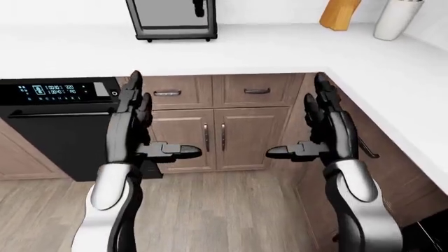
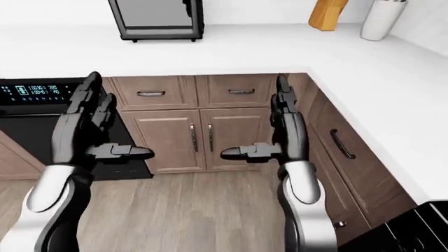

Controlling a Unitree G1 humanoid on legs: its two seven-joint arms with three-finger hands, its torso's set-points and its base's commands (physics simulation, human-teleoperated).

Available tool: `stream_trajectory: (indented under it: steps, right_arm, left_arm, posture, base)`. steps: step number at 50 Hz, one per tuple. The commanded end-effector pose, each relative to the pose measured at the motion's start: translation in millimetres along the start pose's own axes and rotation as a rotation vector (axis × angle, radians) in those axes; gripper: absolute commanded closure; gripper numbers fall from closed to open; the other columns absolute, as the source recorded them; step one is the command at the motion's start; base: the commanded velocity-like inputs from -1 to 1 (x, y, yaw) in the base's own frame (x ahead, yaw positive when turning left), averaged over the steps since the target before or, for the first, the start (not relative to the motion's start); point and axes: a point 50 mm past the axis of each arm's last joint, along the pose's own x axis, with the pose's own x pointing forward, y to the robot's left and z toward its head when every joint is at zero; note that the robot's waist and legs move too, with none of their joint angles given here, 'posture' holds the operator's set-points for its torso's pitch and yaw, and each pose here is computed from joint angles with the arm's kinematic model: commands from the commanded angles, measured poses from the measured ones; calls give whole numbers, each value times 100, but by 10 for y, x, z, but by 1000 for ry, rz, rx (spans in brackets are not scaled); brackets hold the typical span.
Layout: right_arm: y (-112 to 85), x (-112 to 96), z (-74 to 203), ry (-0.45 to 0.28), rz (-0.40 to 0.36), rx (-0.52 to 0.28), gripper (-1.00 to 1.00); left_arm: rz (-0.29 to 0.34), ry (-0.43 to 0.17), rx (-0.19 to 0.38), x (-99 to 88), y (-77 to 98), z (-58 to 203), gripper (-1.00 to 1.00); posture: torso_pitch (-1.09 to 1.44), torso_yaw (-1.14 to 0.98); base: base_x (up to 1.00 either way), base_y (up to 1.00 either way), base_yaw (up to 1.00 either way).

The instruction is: Open the toaster oven door.

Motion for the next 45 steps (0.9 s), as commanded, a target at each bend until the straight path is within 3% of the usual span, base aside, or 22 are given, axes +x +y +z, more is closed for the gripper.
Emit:
stream_trajectory:
  steps: [1,17,23,45]
  right_arm:
    - [-9,31,82,-30,0,5,-100]
    - [26,30,55,-40,18,36,-100]
    - [63,25,-31,-25,28,39,-100]
    - [58,7,-20,-27,37,44,-100]
  left_arm:
    - [-6,-30,0,-1,0,100,-100]
    - [18,-51,-11,-99,97,159,-100]
    - [16,-39,-10,-117,76,51,-100]
    - [17,-47,-18,-123,84,89,-100]
  posture:
    - [0,0]
    - [0,0]
    - [0,0]
    - [0,0]
  base:
    - [0,0,0]
    - [15,0,0]
    - [30,0,0]
    - [44,0,0]
